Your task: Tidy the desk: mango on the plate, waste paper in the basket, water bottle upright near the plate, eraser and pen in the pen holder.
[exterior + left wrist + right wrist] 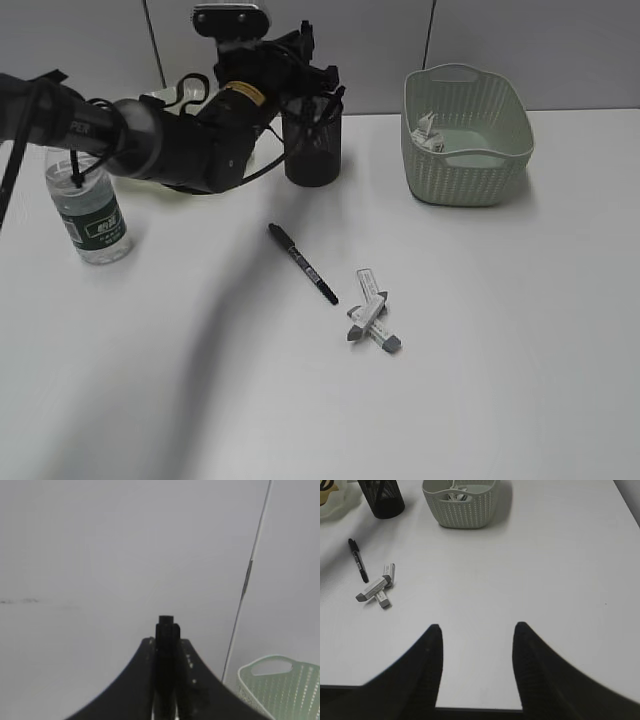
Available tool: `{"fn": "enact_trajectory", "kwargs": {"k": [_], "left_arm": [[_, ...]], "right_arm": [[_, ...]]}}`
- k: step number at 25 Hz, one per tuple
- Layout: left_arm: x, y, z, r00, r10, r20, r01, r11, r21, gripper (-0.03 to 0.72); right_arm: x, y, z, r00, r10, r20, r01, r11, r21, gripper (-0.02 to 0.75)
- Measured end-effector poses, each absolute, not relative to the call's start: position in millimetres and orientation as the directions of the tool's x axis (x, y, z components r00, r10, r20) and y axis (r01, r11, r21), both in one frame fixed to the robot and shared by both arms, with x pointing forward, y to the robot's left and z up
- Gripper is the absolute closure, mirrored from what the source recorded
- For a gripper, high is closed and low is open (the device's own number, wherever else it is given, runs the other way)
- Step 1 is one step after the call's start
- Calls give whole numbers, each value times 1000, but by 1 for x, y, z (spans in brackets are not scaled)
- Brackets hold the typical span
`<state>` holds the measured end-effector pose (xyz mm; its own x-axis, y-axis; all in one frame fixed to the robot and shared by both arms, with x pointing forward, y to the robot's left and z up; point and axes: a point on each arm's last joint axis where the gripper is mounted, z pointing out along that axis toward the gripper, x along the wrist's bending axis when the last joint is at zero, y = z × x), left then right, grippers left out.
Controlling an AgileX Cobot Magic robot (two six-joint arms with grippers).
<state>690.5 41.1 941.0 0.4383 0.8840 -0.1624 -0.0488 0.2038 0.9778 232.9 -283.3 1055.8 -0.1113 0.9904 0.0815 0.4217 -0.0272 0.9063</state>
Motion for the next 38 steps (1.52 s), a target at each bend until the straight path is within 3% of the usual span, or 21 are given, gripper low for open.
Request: {"fn": "enact_trajectory", "kwargs": {"k": [5, 13, 19, 25, 31, 38], "left_arm": [[691, 41, 936, 437, 885, -162, -37, 197, 980, 567], [691, 41, 939, 438, 883, -165, -58, 211, 976, 197], [689, 42, 956, 449, 879, -162, -86, 223, 971, 151], [677, 45, 1010, 484, 865, -133, -130, 222, 966, 150], [663, 61, 1040, 470, 877, -102, 169, 24, 985, 159], [634, 101, 1074, 415, 906, -80, 485, -146, 862, 194]], "right_arm": [[233, -283, 1056, -111, 990, 82, 422, -27, 906, 363], [233, -283, 1056, -111, 990, 82, 422, -27, 906, 363], [233, -283, 1056, -111, 990, 82, 422, -27, 906, 363], [233, -283, 1056, -111, 990, 82, 422, -27, 906, 363], [233, -283, 1056, -111, 990, 82, 422, -27, 906, 363], [233, -283, 1056, -111, 990, 82, 422, -27, 906, 363]]}}
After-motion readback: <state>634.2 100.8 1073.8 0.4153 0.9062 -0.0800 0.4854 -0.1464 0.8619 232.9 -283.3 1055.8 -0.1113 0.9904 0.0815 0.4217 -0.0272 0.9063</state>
